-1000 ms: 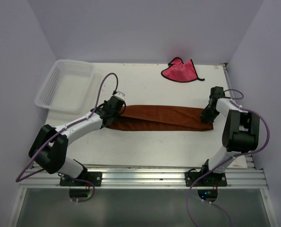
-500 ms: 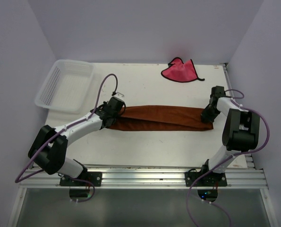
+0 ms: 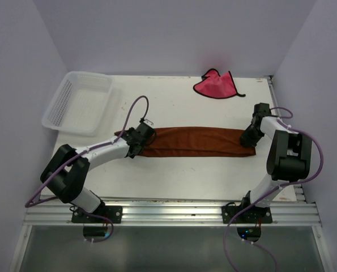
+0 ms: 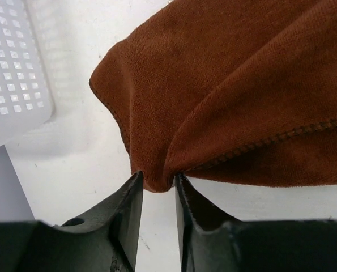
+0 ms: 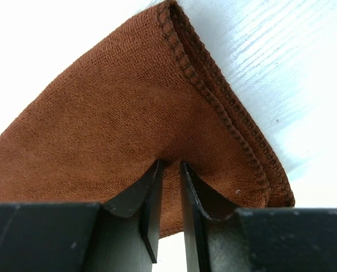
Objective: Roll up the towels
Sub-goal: Fold the towel
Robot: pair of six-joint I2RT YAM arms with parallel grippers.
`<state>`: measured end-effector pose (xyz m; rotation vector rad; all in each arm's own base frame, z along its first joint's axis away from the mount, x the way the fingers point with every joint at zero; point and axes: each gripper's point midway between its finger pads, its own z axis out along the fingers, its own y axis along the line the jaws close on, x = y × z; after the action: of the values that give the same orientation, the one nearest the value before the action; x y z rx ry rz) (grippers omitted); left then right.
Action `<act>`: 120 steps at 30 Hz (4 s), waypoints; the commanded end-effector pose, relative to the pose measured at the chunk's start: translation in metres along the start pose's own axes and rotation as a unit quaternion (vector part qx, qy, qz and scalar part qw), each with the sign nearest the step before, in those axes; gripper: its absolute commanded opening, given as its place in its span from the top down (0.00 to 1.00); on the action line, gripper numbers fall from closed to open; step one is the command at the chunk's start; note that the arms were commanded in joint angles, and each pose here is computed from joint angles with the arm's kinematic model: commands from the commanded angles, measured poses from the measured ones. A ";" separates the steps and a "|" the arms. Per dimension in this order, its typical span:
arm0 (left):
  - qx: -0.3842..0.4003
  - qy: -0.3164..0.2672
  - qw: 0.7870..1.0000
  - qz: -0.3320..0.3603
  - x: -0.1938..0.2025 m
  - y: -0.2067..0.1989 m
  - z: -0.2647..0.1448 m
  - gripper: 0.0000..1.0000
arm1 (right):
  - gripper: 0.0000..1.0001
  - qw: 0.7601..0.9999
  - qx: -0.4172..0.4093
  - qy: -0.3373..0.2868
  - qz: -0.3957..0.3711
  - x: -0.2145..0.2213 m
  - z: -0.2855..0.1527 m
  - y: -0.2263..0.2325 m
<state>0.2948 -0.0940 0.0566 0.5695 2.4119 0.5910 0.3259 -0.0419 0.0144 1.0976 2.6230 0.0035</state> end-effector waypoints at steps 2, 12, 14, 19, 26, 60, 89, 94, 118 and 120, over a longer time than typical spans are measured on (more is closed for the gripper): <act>-0.001 -0.016 1.000 -0.018 -0.011 0.005 -0.009 0.58 | 0.75 1.000 -0.004 0.000 0.004 -0.005 0.007 0.001; 0.051 -0.133 0.980 -0.137 -0.079 0.053 -0.055 0.37 | 0.68 0.998 -0.023 -0.042 -0.033 -0.020 -0.029 0.015; 0.096 -0.150 0.969 -0.171 -0.087 0.049 -0.053 0.37 | 0.66 0.997 -0.025 -0.060 -0.041 -0.023 -0.041 0.019; 0.108 -0.130 0.960 -0.222 -0.074 0.051 -0.028 0.37 | 0.78 0.989 -0.059 -0.088 -0.102 -0.007 -0.062 0.051; 0.121 -0.097 0.947 -0.280 -0.058 0.053 0.002 0.37 | 0.87 0.965 -0.132 -0.065 -0.219 0.062 -0.067 0.109; 0.128 -0.023 0.918 -0.374 -0.038 0.056 0.099 0.82 | 0.96 0.932 -0.119 -0.003 -0.342 0.141 -0.015 0.128; 0.095 -0.138 0.906 -0.388 -0.070 0.105 0.030 1.00 | 0.97 0.933 -0.095 0.009 -0.346 0.145 -0.005 0.120; 0.102 -0.192 0.880 -0.422 -0.078 0.117 -0.004 1.00 | 0.98 0.934 -0.090 0.008 -0.347 0.144 -0.003 0.119; 0.053 -0.208 0.824 -0.525 -0.027 0.095 -0.054 1.00 | 0.98 0.934 -0.094 0.004 -0.345 0.141 -0.011 0.122; 0.029 -0.191 0.833 -0.518 -0.027 0.096 -0.041 1.00 | 0.98 0.934 -0.094 0.005 -0.345 0.140 -0.010 0.123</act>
<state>0.3006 -0.0545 0.1496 -0.5177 1.9882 -0.1843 0.3187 0.1480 0.0146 0.0964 2.7585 0.1563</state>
